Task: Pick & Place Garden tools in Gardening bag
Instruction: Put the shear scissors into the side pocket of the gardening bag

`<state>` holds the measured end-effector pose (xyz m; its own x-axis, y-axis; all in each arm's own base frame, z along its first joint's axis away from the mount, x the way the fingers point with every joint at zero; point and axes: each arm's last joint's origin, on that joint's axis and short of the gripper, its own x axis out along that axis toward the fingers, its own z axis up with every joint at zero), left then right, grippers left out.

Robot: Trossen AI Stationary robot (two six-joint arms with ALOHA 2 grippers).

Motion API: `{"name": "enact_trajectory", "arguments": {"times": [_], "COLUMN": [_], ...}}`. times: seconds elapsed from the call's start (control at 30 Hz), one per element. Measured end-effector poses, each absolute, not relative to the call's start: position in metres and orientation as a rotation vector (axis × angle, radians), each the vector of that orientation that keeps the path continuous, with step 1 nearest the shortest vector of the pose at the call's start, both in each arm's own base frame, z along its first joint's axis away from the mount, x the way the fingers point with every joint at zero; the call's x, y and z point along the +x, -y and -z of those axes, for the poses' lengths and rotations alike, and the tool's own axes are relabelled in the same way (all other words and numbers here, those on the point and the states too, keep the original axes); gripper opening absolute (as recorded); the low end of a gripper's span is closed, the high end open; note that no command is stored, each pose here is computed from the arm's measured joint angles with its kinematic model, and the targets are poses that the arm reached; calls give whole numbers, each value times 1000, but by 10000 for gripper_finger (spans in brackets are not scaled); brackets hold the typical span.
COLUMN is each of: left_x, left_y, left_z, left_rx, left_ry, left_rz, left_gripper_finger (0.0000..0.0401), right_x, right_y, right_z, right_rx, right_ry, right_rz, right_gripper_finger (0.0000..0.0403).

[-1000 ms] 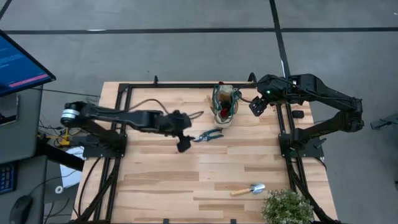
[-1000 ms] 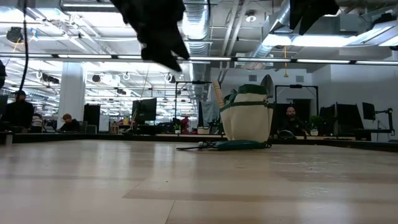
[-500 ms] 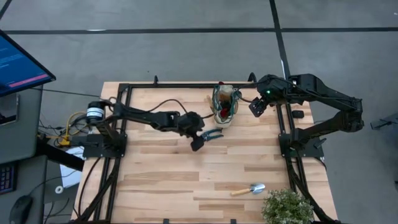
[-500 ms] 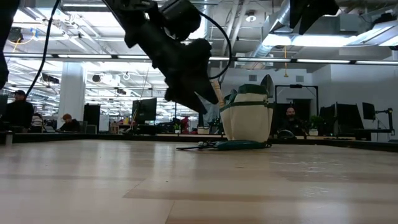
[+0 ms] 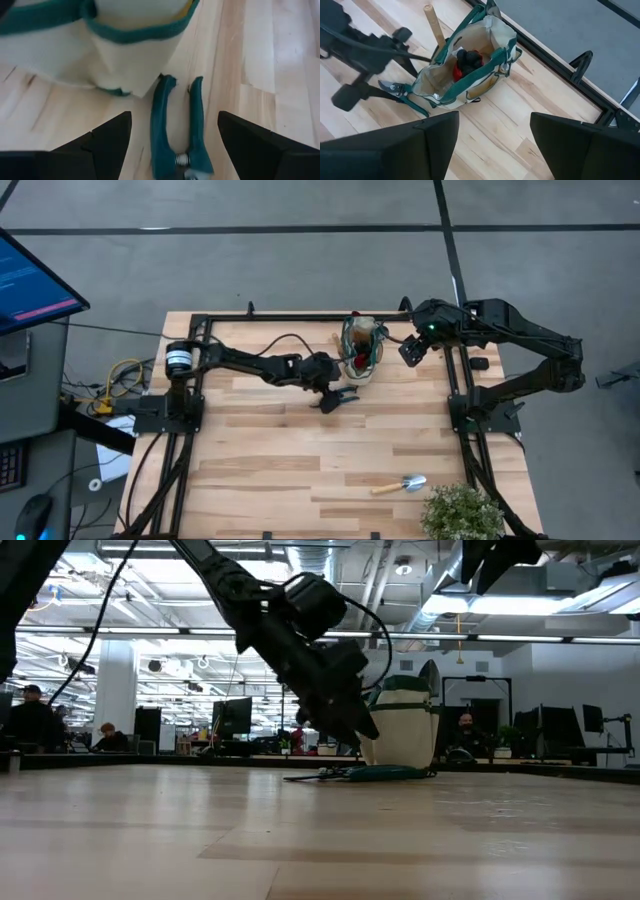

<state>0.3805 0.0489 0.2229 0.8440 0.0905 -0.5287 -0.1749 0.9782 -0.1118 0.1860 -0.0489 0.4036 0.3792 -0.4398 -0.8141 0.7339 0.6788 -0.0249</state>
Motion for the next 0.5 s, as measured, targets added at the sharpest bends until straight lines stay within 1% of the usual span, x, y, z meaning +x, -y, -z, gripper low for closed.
{"name": "enact_trajectory", "arguments": {"times": [0.1,0.3,0.5], "left_x": [389,392,396], "left_y": [-52,-61,-60], "left_z": [-220,-208,-196], "left_rx": [-146,-150,-83], "left_ry": [-561,-600,-636], "left_rz": [-151,-174,-164], "left_gripper_finger": [296,296,296], "right_x": [186,186,186], "right_y": [49,49,49], "right_z": [-404,-404,-404], "right_rx": [374,374,374], "right_ry": [-904,-903,-903], "right_rz": [775,775,776], "right_gripper_finger": [239,239,239]}}
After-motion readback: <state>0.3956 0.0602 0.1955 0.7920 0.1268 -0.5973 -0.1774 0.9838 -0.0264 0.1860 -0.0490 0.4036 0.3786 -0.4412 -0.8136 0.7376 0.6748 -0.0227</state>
